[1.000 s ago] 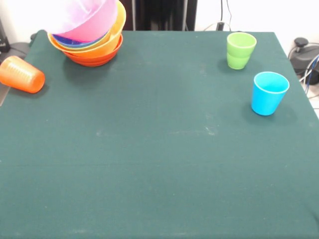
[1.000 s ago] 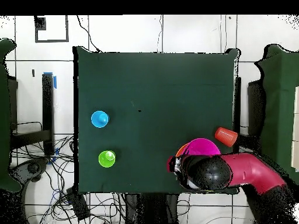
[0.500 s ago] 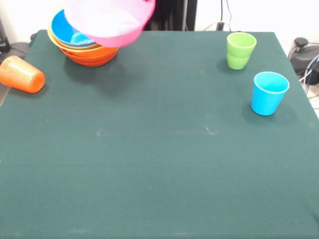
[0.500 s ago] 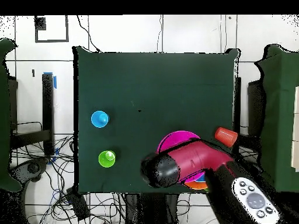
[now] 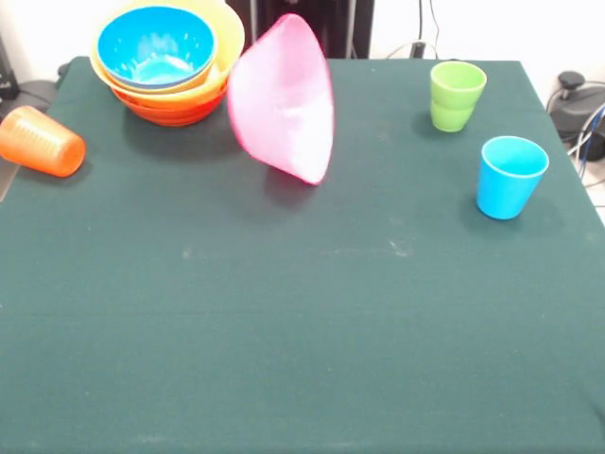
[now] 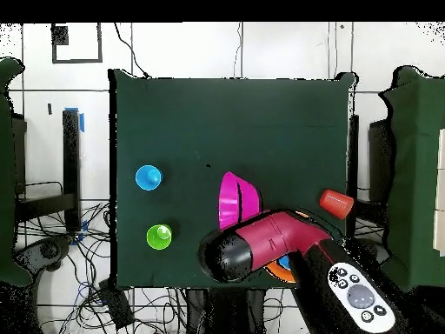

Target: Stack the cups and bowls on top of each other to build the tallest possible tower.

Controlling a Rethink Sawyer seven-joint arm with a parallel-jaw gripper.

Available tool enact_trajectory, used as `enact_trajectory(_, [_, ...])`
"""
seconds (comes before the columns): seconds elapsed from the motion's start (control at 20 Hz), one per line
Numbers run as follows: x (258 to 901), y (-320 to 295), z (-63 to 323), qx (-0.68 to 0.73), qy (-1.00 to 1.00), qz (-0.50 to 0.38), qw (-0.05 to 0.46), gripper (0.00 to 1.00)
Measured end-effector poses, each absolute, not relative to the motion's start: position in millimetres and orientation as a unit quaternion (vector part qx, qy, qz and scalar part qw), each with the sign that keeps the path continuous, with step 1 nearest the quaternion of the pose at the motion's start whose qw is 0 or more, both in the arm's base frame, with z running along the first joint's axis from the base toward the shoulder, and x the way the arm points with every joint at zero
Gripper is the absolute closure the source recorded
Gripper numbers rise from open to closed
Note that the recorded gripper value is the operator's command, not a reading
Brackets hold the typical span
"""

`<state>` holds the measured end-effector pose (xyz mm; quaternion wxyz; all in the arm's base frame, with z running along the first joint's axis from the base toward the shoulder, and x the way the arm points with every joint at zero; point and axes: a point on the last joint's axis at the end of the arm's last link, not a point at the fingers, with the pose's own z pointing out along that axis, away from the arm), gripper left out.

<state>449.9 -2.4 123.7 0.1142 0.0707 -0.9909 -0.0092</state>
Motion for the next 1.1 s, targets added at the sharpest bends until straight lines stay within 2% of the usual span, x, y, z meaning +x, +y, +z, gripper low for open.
enact_trajectory(0.8, [445.6, -27.9, 119.6, 0.034, -0.992, 0.000, 0.120, 0.00])
enact_trajectory(1.0, [457.8, -30.1, 100.9, 0.018, -0.994, -0.021, 0.109, 0.00])
enact_trajectory(1.1, [468.9, -31.1, 79.3, 0.008, -0.995, -0.039, 0.096, 0.00])
